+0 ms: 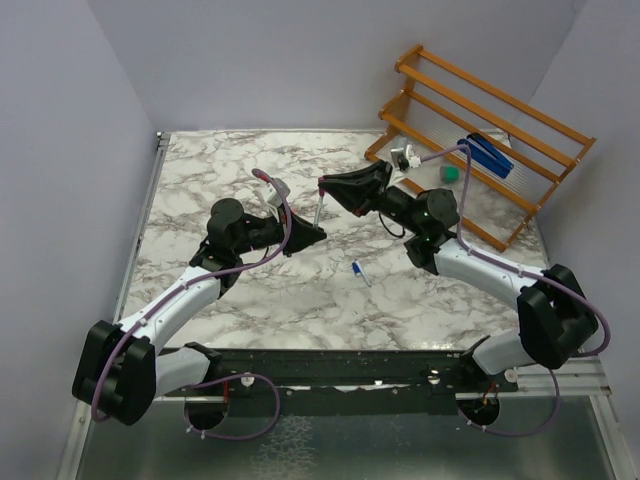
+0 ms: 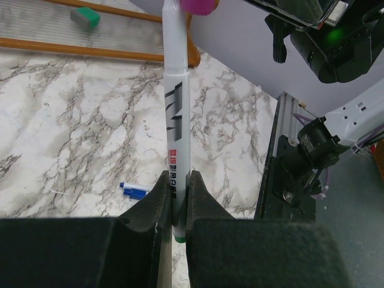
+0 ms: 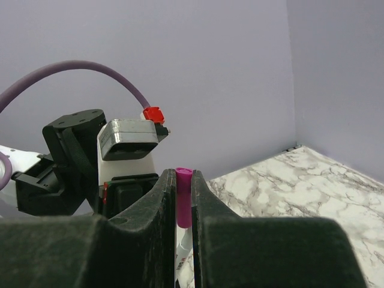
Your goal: Insert the pens into the pen caps
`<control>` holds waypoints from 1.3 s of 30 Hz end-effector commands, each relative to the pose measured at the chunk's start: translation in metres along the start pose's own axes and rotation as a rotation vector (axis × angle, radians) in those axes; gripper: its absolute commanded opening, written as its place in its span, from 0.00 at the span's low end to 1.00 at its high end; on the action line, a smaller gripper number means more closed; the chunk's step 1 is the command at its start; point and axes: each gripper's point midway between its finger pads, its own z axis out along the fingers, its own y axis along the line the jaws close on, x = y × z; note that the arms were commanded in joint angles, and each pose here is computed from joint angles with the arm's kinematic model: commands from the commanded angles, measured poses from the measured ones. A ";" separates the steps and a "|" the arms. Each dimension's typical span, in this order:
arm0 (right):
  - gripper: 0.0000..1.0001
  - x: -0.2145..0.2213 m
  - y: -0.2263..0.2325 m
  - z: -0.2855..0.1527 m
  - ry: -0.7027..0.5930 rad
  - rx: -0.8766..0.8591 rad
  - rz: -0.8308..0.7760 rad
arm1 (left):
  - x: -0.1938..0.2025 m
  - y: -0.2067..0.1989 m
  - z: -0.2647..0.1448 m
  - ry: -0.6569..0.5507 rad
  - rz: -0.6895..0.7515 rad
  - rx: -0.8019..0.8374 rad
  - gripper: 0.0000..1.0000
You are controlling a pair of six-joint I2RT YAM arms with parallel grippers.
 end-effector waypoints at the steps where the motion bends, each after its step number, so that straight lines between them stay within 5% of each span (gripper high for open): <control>1: 0.01 -0.007 0.005 0.001 -0.042 -0.031 -0.024 | -0.002 -0.011 -0.002 -0.004 0.019 0.051 0.00; 39: 0.01 -0.011 -0.009 0.001 -0.100 0.017 -0.108 | -0.001 -0.014 -0.002 0.002 0.021 0.066 0.00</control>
